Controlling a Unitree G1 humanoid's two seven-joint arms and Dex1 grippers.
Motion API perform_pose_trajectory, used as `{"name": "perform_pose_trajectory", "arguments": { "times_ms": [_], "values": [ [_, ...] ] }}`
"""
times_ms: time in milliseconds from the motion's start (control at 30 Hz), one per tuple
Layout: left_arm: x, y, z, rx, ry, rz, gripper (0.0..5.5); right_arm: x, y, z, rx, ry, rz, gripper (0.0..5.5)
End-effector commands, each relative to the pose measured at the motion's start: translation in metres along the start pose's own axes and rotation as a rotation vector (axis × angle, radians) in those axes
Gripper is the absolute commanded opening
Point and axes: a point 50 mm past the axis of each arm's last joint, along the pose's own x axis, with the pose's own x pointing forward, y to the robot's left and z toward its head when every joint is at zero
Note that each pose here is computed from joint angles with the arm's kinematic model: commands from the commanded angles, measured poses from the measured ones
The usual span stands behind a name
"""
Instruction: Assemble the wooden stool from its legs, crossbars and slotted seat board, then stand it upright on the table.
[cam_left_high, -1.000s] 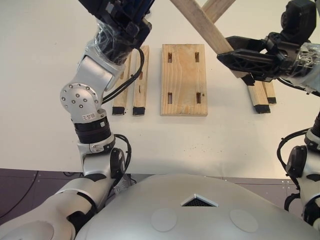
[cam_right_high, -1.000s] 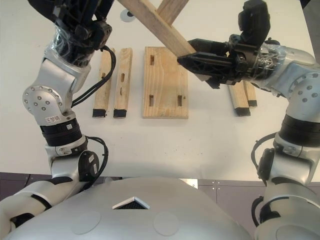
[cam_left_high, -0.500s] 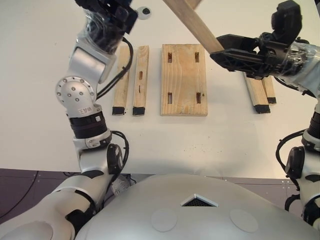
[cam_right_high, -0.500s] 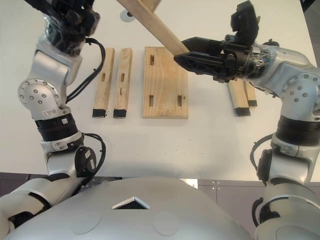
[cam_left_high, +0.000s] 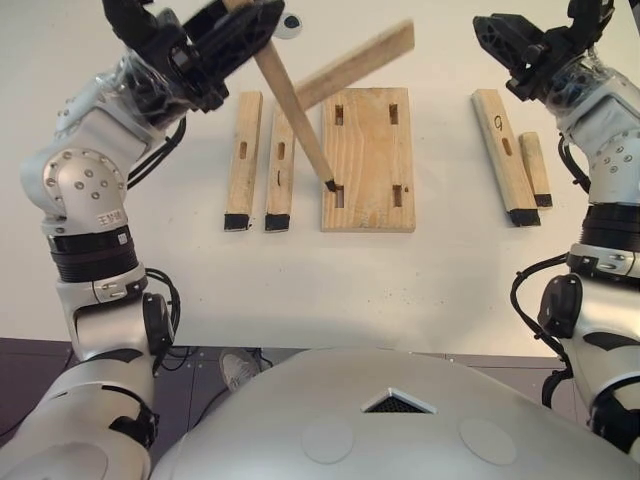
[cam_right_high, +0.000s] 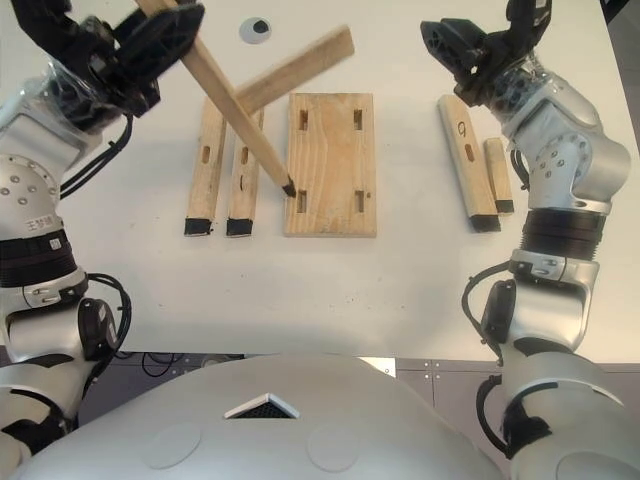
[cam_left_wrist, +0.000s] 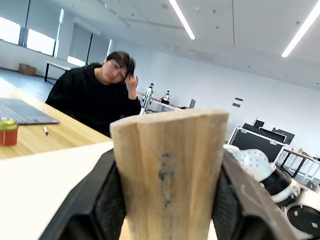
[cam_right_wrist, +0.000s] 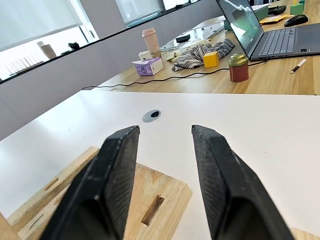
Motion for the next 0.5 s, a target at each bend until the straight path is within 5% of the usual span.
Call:
{"name": "perform_pose_trajectory", "arguments": {
  "times_ms": [33,267,500],
  "values": [
    [0.003,0.004,-0.003,0.023,-0.037,0.009,2.03,0.001,-0.004,0.017,0.027,-0.060,0.002,1.28],
    [0.009,0.000,-0.009,-0.043,-0.084,-0.036,2.03,0.005,-0.002,0.014,-0.007,-0.014,0.031,0.03],
    [0.001,0.017,-0.039,-0.054,0.033,0.014,2.03,0.007,-0.003,0.013,-0.019,0.000,0.032,0.00]
  ]
}}
